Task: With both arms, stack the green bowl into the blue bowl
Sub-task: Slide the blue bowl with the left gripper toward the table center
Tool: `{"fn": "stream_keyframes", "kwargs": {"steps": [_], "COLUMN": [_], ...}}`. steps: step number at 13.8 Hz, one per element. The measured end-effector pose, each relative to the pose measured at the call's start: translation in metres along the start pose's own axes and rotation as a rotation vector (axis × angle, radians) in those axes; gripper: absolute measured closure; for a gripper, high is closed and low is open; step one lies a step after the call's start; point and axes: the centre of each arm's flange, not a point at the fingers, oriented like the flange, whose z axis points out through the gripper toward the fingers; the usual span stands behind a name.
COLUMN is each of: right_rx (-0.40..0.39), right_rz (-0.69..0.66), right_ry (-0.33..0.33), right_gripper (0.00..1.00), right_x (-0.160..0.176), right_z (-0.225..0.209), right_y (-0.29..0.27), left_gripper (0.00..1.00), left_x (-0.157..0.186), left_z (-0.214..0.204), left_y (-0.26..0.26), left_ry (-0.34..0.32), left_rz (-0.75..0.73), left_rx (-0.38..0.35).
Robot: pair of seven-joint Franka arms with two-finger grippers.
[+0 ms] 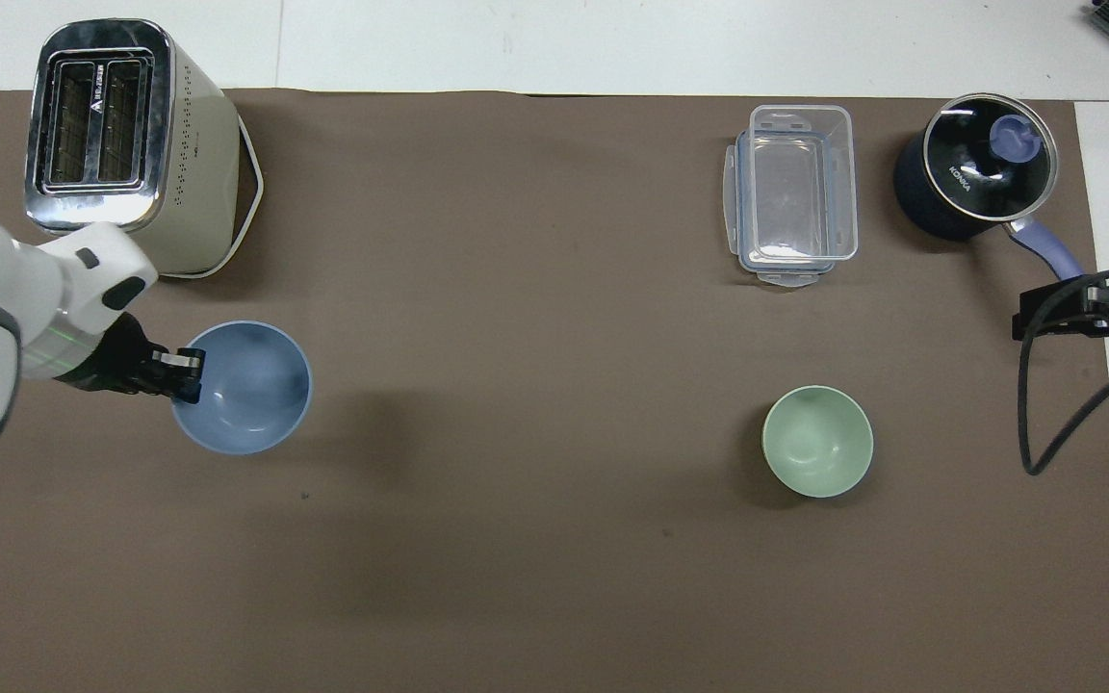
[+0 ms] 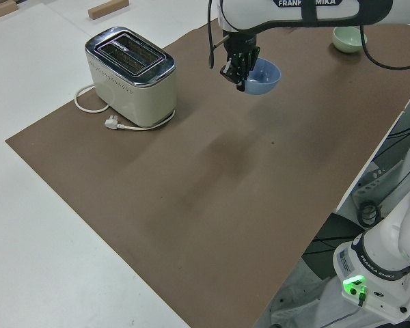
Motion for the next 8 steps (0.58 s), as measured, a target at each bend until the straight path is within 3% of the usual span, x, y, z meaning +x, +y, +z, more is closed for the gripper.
{"fn": "stream_keyframes", "kwargs": {"steps": [8], "right_rx": [0.0], "right_rz": [0.0], "right_ry": [0.0], "right_gripper": [0.0], "right_x": [0.0], "right_z": [0.0], "right_y": [0.0], "left_gripper": [0.93], "left_x": [-0.033], "left_z": [0.1], "left_y": [0.139], "left_ry": [0.029], "left_rz": [0.056], "left_rx": [-0.044]}}
